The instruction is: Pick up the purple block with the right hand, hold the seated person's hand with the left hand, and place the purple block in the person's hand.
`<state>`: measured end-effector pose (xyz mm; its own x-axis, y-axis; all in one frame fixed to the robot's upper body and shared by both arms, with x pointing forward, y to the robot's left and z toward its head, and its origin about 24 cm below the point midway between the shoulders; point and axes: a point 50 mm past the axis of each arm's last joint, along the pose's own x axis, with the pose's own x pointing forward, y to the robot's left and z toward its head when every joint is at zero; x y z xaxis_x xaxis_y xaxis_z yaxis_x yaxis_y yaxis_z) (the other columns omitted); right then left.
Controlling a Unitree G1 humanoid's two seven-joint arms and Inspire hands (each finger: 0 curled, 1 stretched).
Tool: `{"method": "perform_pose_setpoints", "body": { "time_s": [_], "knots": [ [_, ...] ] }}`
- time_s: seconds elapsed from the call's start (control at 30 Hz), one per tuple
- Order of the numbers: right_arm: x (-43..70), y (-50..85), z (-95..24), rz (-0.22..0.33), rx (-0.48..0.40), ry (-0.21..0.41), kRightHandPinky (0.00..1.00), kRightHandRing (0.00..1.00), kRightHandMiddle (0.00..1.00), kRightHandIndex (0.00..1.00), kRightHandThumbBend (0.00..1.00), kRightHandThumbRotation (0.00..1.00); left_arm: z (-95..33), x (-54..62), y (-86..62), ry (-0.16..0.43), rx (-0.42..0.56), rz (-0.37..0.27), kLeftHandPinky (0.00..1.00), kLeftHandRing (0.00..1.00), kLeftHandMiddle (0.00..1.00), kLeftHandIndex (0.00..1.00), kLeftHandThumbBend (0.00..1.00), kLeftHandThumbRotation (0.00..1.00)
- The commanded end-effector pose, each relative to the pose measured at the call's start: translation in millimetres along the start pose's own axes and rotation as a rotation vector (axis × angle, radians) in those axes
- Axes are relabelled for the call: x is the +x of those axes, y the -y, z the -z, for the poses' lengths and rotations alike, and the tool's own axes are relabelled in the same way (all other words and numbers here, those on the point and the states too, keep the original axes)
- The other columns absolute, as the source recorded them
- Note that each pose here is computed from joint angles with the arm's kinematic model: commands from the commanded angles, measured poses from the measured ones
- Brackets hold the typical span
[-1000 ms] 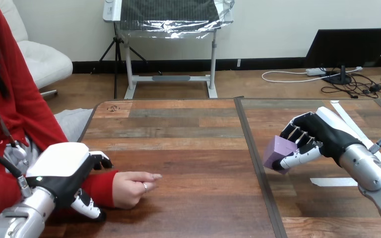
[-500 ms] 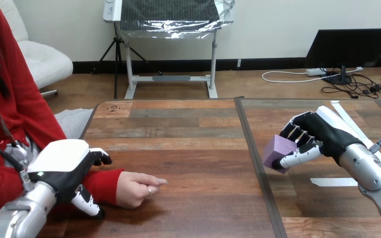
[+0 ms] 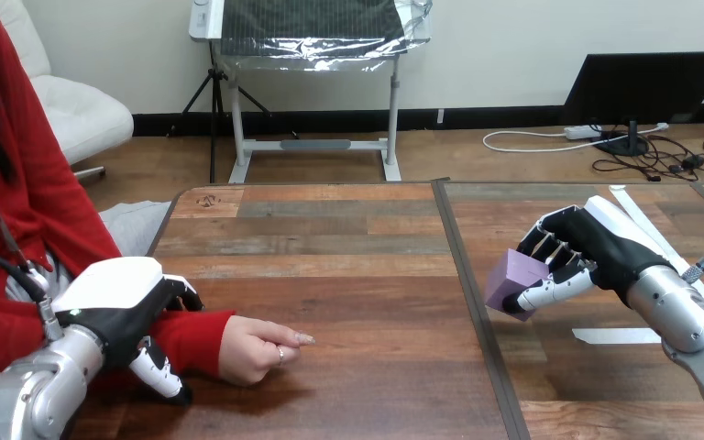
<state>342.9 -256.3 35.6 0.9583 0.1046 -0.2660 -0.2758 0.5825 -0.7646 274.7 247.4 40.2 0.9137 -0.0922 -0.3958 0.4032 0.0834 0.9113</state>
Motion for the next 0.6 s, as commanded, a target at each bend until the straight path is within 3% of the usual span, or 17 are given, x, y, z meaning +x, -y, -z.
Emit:
{"method": "perform_pose_setpoints", "body": {
  "time_s": [0.0,0.3,0.57],
  "knots": [
    [5.0,20.2,-17.2,0.084,0.008,0.082,0.43,0.45,0.48,0.48,0.82,0.00,4.2,5.7,-14.5,-0.021,0.018,0.005,0.52,0.66,0.70,0.70,0.95,0.04],
    [4.9,20.1,-17.4,0.091,0.007,0.085,0.42,0.44,0.47,0.48,0.84,0.00,1.7,6.1,-11.4,-0.011,-0.001,0.037,0.48,0.61,0.65,0.64,0.90,0.01],
    [5.5,20.4,-16.8,0.098,0.014,0.071,0.41,0.43,0.46,0.47,0.85,0.00,1.0,7.6,-7.7,0.003,-0.034,0.059,0.41,0.51,0.57,0.58,0.87,0.00]
  ]
}}
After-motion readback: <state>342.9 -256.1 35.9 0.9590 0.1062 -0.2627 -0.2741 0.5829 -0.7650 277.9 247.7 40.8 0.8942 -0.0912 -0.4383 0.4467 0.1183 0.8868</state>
